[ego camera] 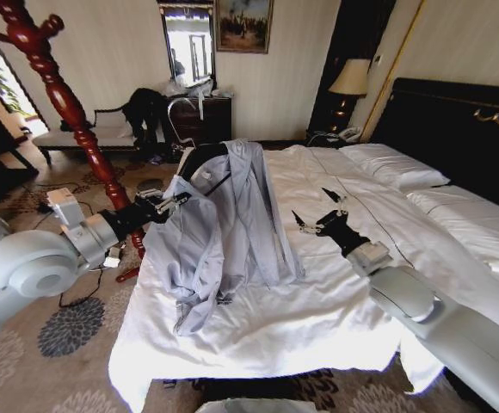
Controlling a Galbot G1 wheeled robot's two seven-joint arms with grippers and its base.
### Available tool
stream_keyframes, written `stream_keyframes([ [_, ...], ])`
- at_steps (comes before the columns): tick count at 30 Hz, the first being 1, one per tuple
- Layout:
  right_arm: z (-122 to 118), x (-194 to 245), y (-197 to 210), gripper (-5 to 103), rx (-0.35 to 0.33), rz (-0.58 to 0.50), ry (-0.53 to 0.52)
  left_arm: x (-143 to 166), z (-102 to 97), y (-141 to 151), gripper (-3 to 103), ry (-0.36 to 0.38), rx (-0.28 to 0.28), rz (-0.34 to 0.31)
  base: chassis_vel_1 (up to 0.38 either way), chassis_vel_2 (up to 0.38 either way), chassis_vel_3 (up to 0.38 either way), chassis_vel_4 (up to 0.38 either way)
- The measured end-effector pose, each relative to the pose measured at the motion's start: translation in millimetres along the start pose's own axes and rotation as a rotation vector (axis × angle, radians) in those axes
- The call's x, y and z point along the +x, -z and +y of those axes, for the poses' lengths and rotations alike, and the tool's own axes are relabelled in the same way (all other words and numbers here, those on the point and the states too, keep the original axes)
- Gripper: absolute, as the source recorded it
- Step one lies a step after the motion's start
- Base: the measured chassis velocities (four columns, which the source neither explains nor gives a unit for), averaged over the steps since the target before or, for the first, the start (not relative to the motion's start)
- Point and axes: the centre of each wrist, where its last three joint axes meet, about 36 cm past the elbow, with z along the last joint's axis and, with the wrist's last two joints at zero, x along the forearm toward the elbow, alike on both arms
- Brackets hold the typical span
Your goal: Pick up the clothes from the bed and hang them on the clothes hanger.
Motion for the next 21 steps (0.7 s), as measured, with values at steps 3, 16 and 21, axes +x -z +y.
stream_keyframes([
  [3,6,17,-2,100,-0.073,0.038,-0.062,2,-5.1,-3,18,0.014,0.013,-0.046,0.000,0.000,0.000,0.000],
  [16,24,105,-9,100,-0.215,0.193,-0.252,17,-30.3,-57,18,0.042,0.110,-0.062,0.000,0.000,0.000,0.000],
  [21,41,122,-14,100,-0.224,0.197,-0.261,27,-47.6,-79,18,0.056,0.124,-0.028,0.000,0.000,0.000,0.000],
])
